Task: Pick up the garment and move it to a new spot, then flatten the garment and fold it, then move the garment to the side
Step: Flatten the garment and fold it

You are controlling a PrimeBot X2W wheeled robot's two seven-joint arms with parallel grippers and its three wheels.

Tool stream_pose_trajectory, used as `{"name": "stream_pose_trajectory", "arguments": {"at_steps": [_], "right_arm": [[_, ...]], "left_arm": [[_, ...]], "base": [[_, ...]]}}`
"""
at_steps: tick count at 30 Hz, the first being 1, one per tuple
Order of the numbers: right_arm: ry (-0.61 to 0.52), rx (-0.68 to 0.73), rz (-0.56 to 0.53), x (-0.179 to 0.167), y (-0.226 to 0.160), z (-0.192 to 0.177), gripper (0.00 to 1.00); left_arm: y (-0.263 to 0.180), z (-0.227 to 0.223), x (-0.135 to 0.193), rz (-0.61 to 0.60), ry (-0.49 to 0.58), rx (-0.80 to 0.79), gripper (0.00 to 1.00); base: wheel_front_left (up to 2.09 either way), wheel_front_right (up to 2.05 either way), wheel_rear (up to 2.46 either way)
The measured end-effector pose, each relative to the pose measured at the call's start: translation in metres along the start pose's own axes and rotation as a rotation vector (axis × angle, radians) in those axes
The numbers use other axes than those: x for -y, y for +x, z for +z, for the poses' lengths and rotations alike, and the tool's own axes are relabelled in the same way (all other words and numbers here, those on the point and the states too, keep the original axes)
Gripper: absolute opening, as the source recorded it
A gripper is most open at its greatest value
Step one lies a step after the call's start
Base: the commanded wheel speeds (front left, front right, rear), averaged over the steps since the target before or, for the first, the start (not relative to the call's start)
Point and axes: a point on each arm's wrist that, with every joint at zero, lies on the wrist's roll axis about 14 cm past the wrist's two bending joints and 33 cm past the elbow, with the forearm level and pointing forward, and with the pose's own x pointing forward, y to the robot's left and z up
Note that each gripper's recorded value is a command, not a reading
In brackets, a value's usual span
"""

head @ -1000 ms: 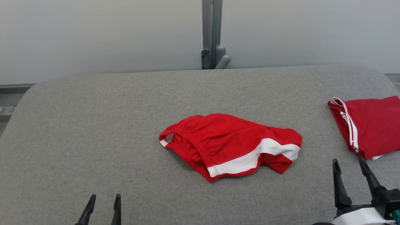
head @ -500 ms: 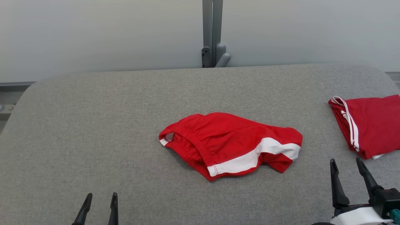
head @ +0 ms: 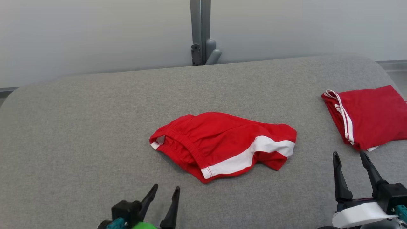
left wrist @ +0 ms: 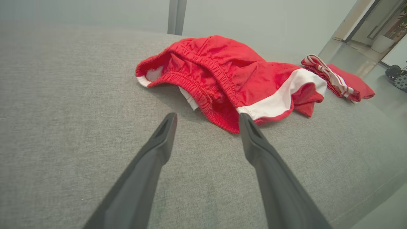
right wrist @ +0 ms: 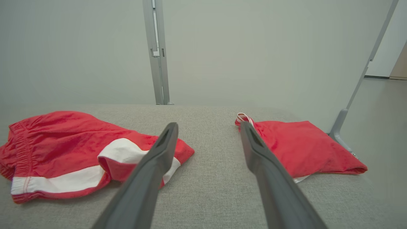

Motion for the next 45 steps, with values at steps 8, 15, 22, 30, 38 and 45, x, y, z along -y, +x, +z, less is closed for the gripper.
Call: {"name": "stream_pose_trajectory", "arguments": {"at_steps": [8,15,22,30,38,45], "right_arm": [[0.001,-0.013,-0.043,0.011,0.003,-0.004,1.0],[-0.007,-0.04,-0.115,0.031,-0.005,-0.01,1.0],[-0.015,-0.062,-0.158,0.043,-0.011,-0.015,1.0],[-0.016,-0.064,-0.159,0.043,-0.008,-0.016,1.0],[-0.013,-0.068,-0.148,0.04,-0.005,-0.019,1.0],[-0.003,-0.076,-0.113,0.03,0.001,-0.023,1.0]], "left_arm": [[0.049,-0.04,0.034,-0.124,-0.068,-0.258,1.0],[0.072,-0.056,0.053,-0.167,-0.124,-0.313,1.0],[0.08,-0.072,0.062,-0.199,-0.129,-0.354,1.0],[0.087,-0.069,0.073,-0.245,-0.146,-0.34,0.0],[0.093,-0.02,0.057,-0.257,-0.156,-0.24,0.0],[0.059,0.003,-0.004,-0.153,-0.063,-0.267,0.0]], "base": [[0.0,0.0,0.0],[0.0,0.0,0.0],[0.0,0.0,0.0],[0.0,0.0,0.0],[0.0,0.0,0.0],[0.0,0.0,0.0]]}}
